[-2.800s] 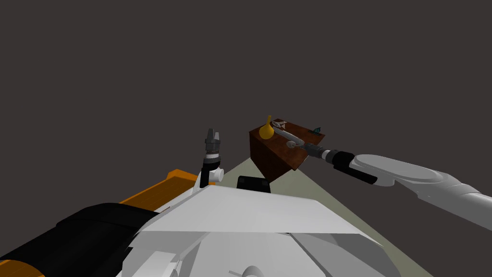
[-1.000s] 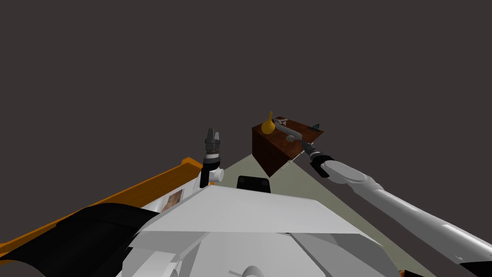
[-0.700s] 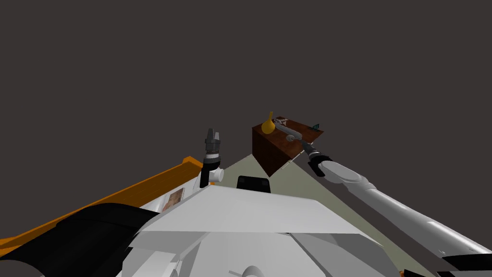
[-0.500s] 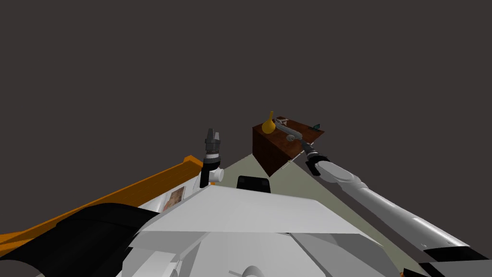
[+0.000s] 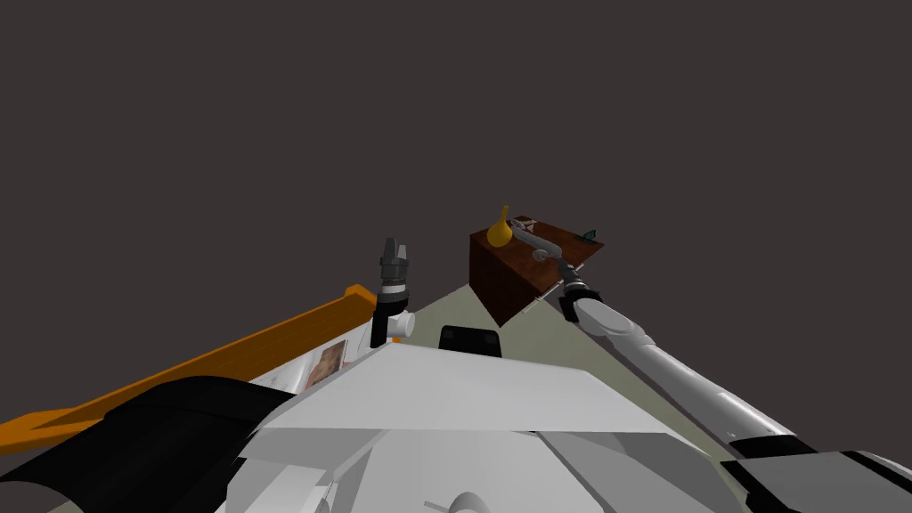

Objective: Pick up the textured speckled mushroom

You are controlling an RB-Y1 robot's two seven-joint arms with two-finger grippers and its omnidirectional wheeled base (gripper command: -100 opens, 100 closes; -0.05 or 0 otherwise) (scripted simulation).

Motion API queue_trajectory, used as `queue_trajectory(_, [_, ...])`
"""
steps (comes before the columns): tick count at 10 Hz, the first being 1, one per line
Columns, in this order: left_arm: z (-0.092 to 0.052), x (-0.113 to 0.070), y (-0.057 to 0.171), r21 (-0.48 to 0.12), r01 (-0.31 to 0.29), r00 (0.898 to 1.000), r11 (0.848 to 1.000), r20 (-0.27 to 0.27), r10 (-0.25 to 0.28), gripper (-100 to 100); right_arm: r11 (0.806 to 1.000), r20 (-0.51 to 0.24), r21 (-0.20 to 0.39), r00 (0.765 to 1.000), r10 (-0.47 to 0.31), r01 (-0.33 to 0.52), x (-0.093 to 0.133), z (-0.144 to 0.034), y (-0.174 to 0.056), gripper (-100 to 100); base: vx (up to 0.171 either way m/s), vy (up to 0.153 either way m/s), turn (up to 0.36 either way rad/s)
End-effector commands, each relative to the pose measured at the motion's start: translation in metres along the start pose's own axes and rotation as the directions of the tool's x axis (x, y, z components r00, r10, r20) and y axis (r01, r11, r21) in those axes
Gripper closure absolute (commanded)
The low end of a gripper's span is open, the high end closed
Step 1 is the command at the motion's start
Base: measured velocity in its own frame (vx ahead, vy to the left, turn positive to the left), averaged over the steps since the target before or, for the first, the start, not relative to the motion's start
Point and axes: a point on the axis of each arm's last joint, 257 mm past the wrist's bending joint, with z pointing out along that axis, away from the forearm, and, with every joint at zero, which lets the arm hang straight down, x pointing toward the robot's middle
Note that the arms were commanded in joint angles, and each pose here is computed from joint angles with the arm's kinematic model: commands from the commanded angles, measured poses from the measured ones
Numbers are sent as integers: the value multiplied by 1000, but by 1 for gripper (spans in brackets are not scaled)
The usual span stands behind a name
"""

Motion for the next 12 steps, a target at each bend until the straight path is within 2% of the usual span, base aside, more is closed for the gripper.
queue_trajectory(1, [0,0,0,0,0,1000,1000,0,0,0,1000,-40,-7,999,-2,1,5,0,1,-100,-22,-5,29])
queue_trajectory(6, [0,0,0,0,0,1000,1000,0,0,0,999,-159,-34,987,-4,-2,8,-3,4,-100,-14,-2,44])
queue_trajectory(12, [0,0,0,0,0,1000,1000,0,0,0,997,-312,-81,950,-13,-12,7,-15,6,-100,-3,0,49])
